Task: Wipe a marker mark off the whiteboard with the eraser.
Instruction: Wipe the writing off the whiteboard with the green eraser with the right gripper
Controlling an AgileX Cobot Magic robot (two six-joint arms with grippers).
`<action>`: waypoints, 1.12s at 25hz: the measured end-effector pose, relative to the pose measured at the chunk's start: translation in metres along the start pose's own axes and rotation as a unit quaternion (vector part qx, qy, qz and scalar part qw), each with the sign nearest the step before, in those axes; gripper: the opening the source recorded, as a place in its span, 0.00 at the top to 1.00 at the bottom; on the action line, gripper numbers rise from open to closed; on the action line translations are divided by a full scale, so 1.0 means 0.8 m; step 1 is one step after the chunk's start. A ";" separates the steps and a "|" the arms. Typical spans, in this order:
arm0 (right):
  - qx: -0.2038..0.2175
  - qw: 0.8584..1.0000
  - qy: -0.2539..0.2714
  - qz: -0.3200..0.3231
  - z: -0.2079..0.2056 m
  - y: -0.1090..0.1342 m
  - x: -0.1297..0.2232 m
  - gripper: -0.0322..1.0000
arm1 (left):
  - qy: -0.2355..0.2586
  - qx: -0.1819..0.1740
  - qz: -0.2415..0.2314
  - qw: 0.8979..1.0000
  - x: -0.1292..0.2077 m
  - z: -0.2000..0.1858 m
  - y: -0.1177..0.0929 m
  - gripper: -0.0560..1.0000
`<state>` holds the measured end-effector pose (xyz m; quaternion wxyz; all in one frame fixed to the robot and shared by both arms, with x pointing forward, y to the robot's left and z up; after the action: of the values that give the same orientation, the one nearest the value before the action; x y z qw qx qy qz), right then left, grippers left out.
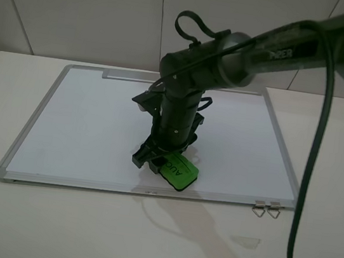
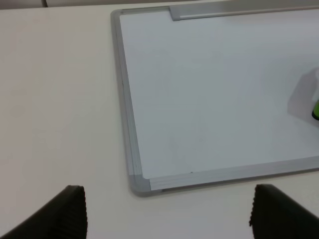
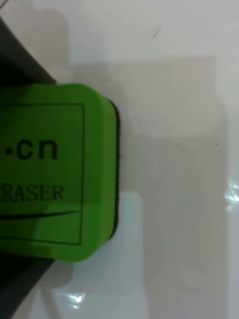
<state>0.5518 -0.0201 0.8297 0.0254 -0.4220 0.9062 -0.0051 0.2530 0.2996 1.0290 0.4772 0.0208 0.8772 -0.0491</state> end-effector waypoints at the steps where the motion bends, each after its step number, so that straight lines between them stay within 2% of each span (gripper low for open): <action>1: 0.000 1.000 0.000 0.000 0.000 0.000 0.000 0.39 | 0.000 0.000 0.000 1.000 0.000 0.000 0.000 0.30; 23: 0.008 1.000 0.012 -0.006 0.012 -0.003 -0.002 0.39 | 0.000 0.000 0.000 1.000 0.000 0.000 0.000 0.30; 26: 0.008 1.000 0.001 0.006 0.013 -0.015 -0.004 0.39 | 0.000 0.000 0.000 1.000 0.000 0.000 0.000 0.30; 28: 0.011 0.999 -0.019 0.029 0.014 -0.039 -0.006 0.39 | 0.000 0.000 0.000 1.000 0.000 0.000 0.000 0.30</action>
<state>0.5791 -0.0366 0.8198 0.0476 -0.3951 0.9174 -0.0063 0.2530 0.2996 1.0290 0.4772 0.0208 0.8772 -0.0491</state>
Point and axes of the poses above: a point on each arm's last joint axis where the gripper is mounted, z pointing out along that axis toward the gripper, y along the wrist's bending axis when the last joint is at zero, x = y × z, the point moved 3 cm from there along z, pointing out along that axis toward the gripper, and after that the axes turned 2 degrees about -z, right-handed, at the moved point
